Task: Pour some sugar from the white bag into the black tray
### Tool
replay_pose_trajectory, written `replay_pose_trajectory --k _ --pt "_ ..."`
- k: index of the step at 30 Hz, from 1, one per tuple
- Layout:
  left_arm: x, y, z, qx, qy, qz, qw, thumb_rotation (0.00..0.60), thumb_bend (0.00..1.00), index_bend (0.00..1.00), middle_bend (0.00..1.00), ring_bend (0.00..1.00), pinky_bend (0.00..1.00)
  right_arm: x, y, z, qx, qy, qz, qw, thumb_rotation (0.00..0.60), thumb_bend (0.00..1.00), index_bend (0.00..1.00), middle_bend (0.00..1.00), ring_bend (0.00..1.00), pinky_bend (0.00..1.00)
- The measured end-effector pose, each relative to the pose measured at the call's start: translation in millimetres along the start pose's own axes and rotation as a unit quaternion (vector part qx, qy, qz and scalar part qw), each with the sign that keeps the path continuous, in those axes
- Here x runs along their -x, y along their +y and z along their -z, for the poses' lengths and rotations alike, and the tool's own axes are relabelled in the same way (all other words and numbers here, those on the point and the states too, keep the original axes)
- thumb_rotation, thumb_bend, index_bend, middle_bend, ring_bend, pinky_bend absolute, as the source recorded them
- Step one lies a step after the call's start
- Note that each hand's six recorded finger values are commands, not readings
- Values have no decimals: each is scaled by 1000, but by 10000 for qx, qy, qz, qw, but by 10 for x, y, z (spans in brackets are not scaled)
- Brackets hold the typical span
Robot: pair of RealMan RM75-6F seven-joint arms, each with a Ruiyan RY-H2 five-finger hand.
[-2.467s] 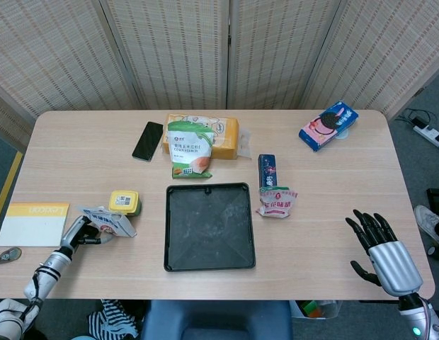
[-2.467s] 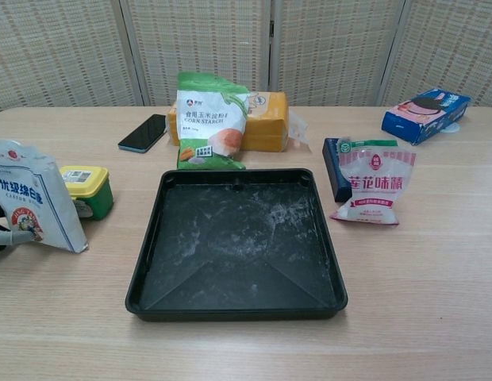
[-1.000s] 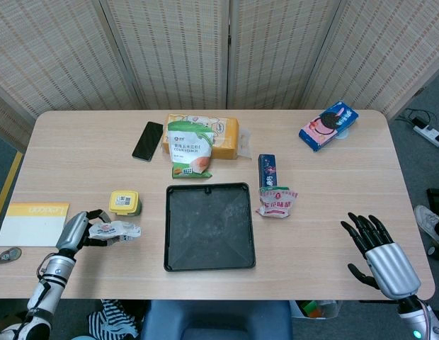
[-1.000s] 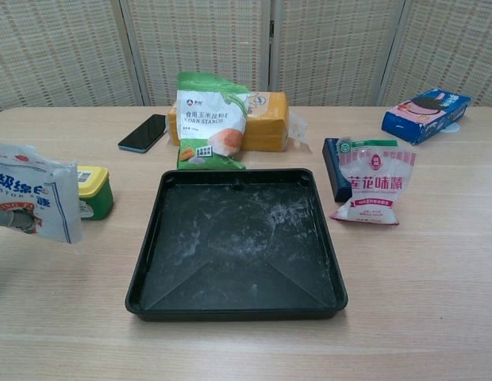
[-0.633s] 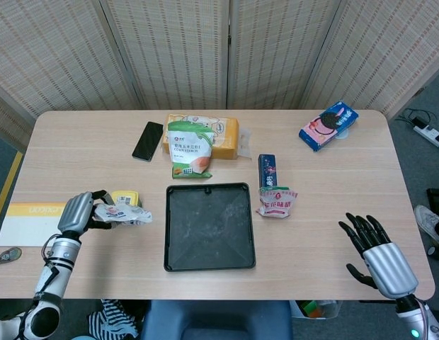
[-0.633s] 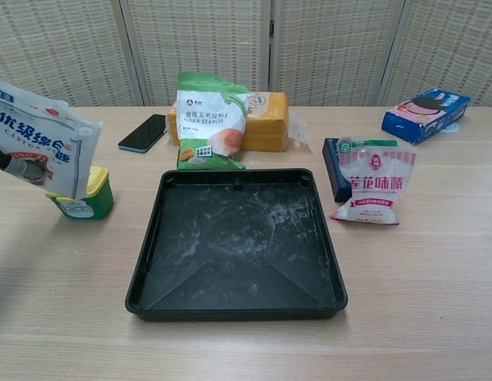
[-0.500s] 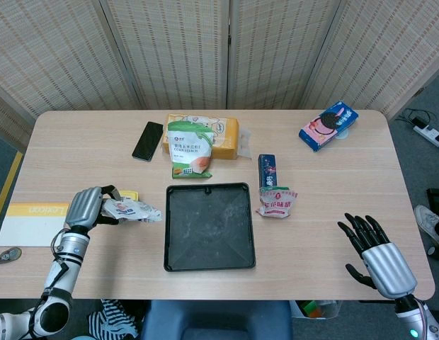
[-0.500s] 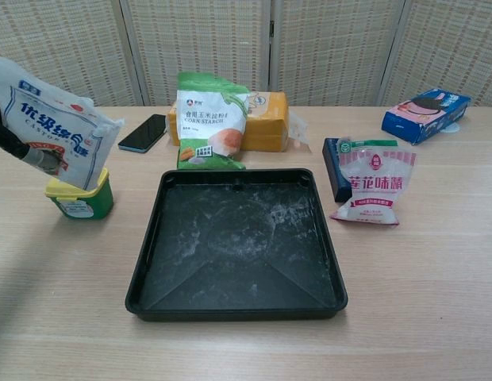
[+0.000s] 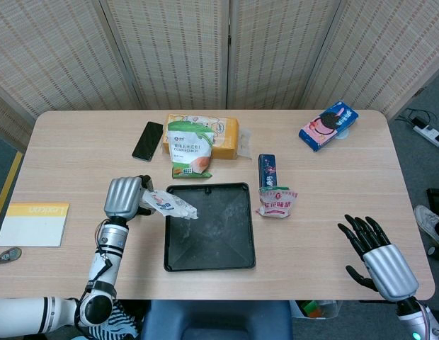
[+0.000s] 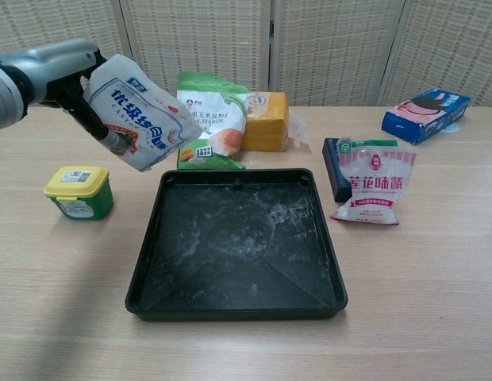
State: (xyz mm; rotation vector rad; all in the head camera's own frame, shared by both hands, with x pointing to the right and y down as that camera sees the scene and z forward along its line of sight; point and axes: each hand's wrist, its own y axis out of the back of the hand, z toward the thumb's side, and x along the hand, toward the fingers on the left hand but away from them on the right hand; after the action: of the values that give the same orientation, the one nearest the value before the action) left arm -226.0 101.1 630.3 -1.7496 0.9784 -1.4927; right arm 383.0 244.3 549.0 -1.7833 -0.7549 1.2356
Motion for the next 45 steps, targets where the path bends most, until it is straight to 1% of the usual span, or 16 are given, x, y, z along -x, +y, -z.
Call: replay_pose_trajectory --k 3,4,7,9,15,18,22,26,36,40,45 --pt "-19 -47 -42 -494 2 -249 9985 600 197 923 931 1000 1000 -20 7 -6 8 20 13 10000 600 291 0 0 0 0" --pt "-21 -62 -57 -693 -19 -361 9969 600 197 924 932 1000 1000 -24 8 -7 8 22 15 10000 600 291 0 0 0 0" --pt "0 -111 -126 -1074 -119 -617 9922 600 197 927 935 1000 1000 -28 4 -14 -1 36 7 10000 600 291 0 0 0 0" --pt "27 -147 -179 -1180 -168 -704 9904 600 197 928 936 1000 1000 -25 -5 -15 -7 37 -11 10000 600 290 0 0 0 0" --pt "84 -201 -280 -1539 -212 -802 9846 600 198 932 940 1000 1000 -17 -9 -16 -5 26 -18 10000 600 291 0 0 0 0" --pt "131 -241 -346 -1840 -269 -896 9785 600 198 932 940 1000 1000 -23 -11 -27 -12 45 -21 10000 600 291 0 0 0 0" --pt "181 -291 -424 -2157 -398 -1148 9689 600 199 932 942 1000 1000 -37 0 -31 -8 57 3 10000 600 291 0 0 0 0" --pt "187 -296 -423 -2313 -406 -1339 9628 600 198 934 943 1000 1000 -37 -1 -25 -2 57 -6 10000 600 291 0 0 0 0" --pt "220 -313 -437 -2462 -438 -1509 9564 600 198 936 945 1000 1000 -33 -3 -27 -9 47 -2 10000 600 291 0 0 0 0" --pt "248 -316 -479 -2627 -519 -1644 9493 600 198 936 947 1000 1000 -35 -2 -29 -9 55 -1 10000 600 290 0 0 0 0" --pt "271 -351 -489 -2682 -552 -1654 9475 600 198 937 948 1000 1000 -42 16 -20 12 45 28 10000 600 291 0 0 0 0"
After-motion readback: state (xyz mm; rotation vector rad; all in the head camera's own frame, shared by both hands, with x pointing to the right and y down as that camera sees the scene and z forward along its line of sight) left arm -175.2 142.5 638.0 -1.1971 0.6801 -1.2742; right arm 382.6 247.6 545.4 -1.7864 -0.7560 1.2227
